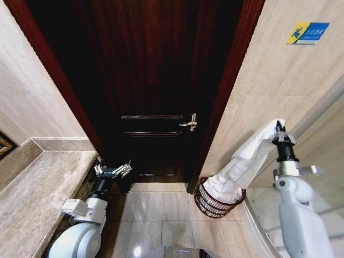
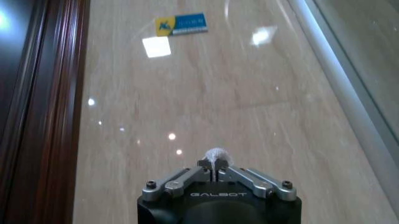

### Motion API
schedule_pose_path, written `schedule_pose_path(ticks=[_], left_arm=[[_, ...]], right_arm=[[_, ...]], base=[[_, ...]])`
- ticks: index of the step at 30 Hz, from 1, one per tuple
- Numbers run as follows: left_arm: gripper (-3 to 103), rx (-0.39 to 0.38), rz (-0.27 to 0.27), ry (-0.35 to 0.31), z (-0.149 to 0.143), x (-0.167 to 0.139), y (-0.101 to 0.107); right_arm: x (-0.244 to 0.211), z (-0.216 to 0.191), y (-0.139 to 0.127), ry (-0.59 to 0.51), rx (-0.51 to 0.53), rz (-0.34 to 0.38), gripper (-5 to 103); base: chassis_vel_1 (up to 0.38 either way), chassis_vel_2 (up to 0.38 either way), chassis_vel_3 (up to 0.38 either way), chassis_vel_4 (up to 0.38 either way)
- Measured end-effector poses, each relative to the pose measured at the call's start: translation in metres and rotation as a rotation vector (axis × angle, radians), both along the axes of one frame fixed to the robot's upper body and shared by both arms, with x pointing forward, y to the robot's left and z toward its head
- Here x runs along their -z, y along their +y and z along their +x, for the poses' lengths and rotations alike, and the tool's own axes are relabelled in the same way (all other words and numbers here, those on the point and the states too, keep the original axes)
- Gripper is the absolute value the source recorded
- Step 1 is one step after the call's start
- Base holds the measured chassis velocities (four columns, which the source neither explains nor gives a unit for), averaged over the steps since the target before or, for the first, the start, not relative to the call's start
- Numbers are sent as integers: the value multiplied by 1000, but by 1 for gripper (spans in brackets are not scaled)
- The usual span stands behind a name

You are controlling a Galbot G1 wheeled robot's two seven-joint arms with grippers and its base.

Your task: Discard the used towel into the hamper.

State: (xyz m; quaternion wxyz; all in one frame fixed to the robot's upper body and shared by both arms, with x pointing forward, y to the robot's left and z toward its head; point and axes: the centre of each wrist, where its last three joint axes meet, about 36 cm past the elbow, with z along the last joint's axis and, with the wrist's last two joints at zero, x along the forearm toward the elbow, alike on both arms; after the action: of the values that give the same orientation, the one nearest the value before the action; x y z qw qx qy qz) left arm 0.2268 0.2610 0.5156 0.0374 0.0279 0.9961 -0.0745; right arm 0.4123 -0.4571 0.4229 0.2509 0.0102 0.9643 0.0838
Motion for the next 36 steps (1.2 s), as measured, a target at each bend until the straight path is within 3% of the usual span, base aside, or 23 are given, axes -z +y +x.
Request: schedule_pose_path(ticks=[7, 15, 27, 36], left_arm=[[100, 0, 0, 0, 0, 0, 0], [100, 0, 0, 0, 0, 0, 0], [100, 0, 0, 0, 0, 0, 0], [100, 0, 0, 0, 0, 0, 0]], right_arm=[[34, -2, 6, 56, -2, 23, 2], [75, 10, 34, 108, -7, 63, 2], [135, 17, 82, 202, -15, 199, 2], [170, 7, 102, 259, -2, 255, 2]], base=[[0, 0, 0, 0], [0, 0, 0, 0], [0, 0, 0, 0], [0, 0, 0, 0]])
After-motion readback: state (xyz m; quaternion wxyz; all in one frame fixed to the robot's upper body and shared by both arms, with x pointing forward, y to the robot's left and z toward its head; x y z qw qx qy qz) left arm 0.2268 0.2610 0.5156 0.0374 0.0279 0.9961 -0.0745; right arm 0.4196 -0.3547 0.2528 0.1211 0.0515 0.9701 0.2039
